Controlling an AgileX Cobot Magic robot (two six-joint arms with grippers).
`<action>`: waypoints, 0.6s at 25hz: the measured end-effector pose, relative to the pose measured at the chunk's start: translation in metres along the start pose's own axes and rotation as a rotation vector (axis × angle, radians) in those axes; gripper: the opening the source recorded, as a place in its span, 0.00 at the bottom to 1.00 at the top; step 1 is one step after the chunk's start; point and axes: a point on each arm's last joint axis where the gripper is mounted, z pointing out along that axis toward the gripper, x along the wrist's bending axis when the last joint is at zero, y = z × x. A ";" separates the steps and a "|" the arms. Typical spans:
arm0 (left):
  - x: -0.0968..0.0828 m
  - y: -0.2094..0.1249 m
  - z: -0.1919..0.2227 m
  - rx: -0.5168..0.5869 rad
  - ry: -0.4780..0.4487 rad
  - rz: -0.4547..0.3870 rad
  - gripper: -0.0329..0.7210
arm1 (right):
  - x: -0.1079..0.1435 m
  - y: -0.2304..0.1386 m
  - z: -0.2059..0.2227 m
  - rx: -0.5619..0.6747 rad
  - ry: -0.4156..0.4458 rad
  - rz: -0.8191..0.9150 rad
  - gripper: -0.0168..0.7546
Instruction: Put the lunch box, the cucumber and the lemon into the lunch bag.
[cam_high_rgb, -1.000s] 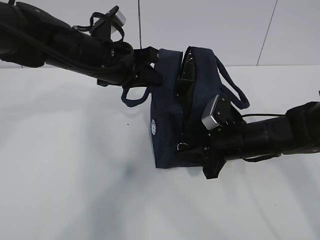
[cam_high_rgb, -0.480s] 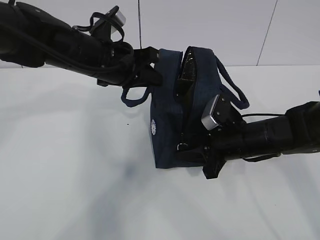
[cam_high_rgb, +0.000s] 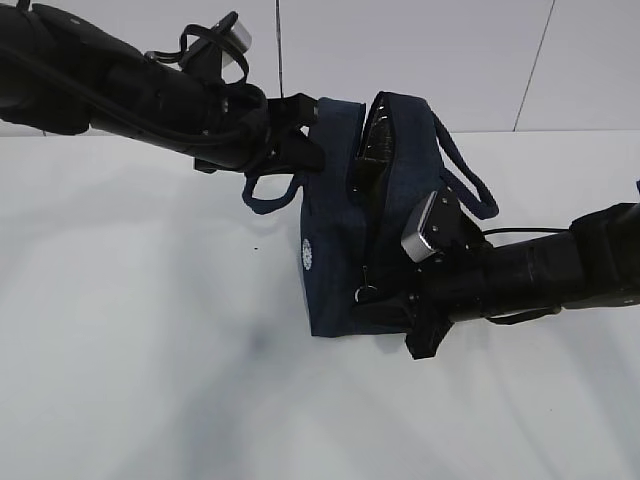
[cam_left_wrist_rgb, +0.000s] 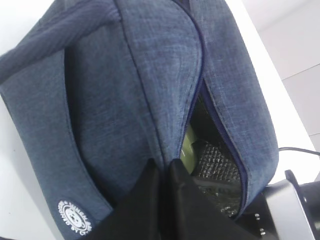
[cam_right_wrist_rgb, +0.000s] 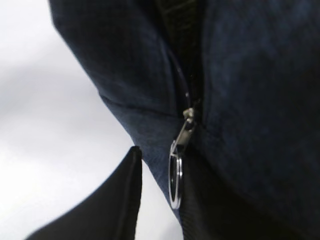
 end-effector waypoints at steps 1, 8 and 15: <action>0.000 0.000 0.000 0.000 0.000 0.000 0.04 | 0.000 0.000 0.000 0.000 0.000 0.000 0.28; 0.000 0.000 0.000 0.000 0.000 0.000 0.04 | 0.000 0.000 0.000 0.000 0.000 0.000 0.28; 0.000 0.000 0.000 0.000 0.000 -0.001 0.04 | 0.000 0.000 0.000 0.004 -0.003 0.000 0.20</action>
